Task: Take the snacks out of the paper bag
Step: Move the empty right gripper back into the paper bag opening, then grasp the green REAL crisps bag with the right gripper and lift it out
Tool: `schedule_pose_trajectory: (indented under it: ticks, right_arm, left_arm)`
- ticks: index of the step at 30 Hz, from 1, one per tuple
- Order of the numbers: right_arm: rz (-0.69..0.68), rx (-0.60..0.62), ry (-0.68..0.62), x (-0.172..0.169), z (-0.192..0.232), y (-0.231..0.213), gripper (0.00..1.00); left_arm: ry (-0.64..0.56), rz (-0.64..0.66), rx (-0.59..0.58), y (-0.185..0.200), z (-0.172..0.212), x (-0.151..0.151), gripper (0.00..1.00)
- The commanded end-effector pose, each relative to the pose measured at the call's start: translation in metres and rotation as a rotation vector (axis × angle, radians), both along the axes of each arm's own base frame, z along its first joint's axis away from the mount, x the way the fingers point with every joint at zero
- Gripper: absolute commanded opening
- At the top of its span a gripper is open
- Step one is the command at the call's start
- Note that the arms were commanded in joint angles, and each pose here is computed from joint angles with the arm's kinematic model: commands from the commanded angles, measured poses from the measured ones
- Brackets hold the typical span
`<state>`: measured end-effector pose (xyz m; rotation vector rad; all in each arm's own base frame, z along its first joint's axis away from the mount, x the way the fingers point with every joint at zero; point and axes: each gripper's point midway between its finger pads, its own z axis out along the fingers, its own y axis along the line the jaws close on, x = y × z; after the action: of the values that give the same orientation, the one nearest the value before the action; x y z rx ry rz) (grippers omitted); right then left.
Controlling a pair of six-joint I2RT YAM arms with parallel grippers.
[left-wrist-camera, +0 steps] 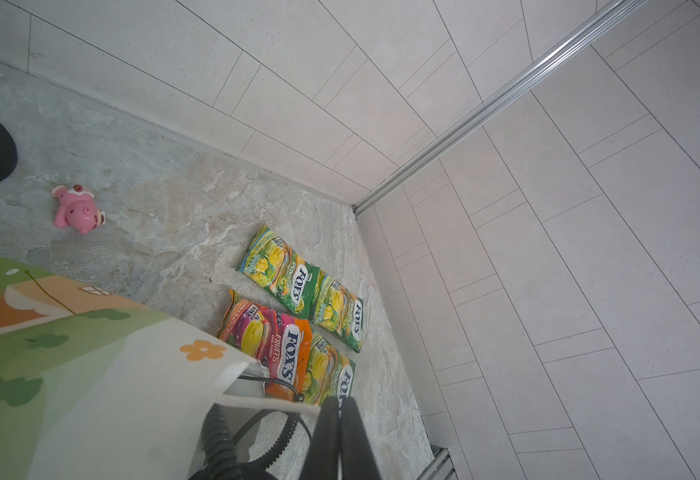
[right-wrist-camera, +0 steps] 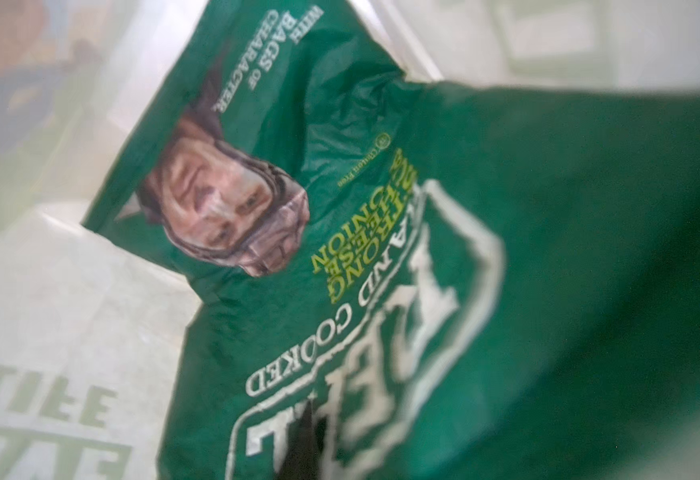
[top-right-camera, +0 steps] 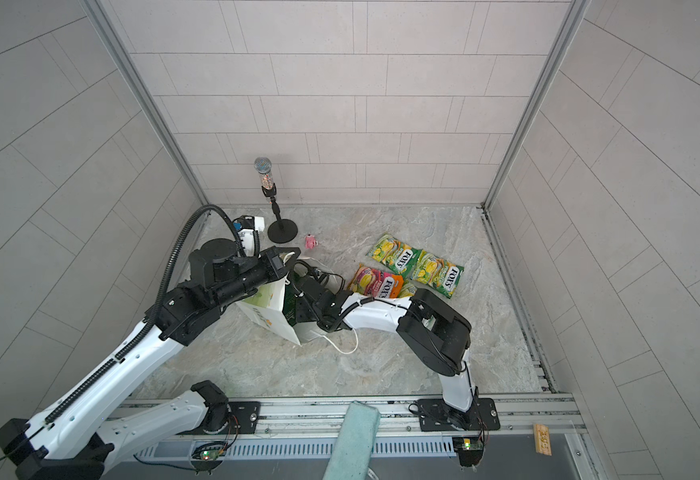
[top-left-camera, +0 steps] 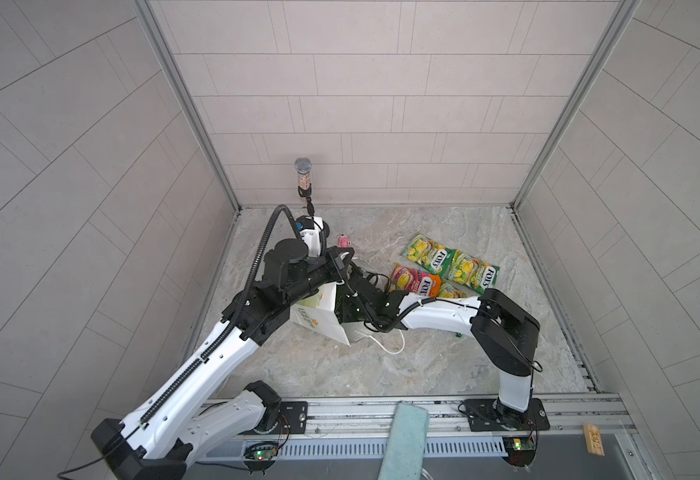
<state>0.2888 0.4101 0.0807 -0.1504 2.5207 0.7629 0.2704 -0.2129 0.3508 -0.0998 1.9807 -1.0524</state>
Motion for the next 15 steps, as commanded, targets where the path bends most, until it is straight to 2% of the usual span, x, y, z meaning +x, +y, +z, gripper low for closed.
schedule_pose_trajectory:
  ticks: [1, 7, 15]
  right_arm:
    - [-0.012, 0.063, -0.049, 0.002, 0.024, -0.005, 0.00]
    - [0.005, 0.121, -0.072, 0.002, 0.041, -0.016, 0.00]
    - [0.054, 0.223, -0.155, 0.001, 0.086, -0.026, 0.00]
  left_arm:
    - [-0.079, 0.001, -0.033, 0.006, 0.027, -0.008, 0.00]
    - [-0.080, 0.023, 0.010, 0.015, 0.021, -0.012, 0.00]
    - [-0.055, 0.048, 0.060, 0.022, 0.006, -0.013, 0.00]
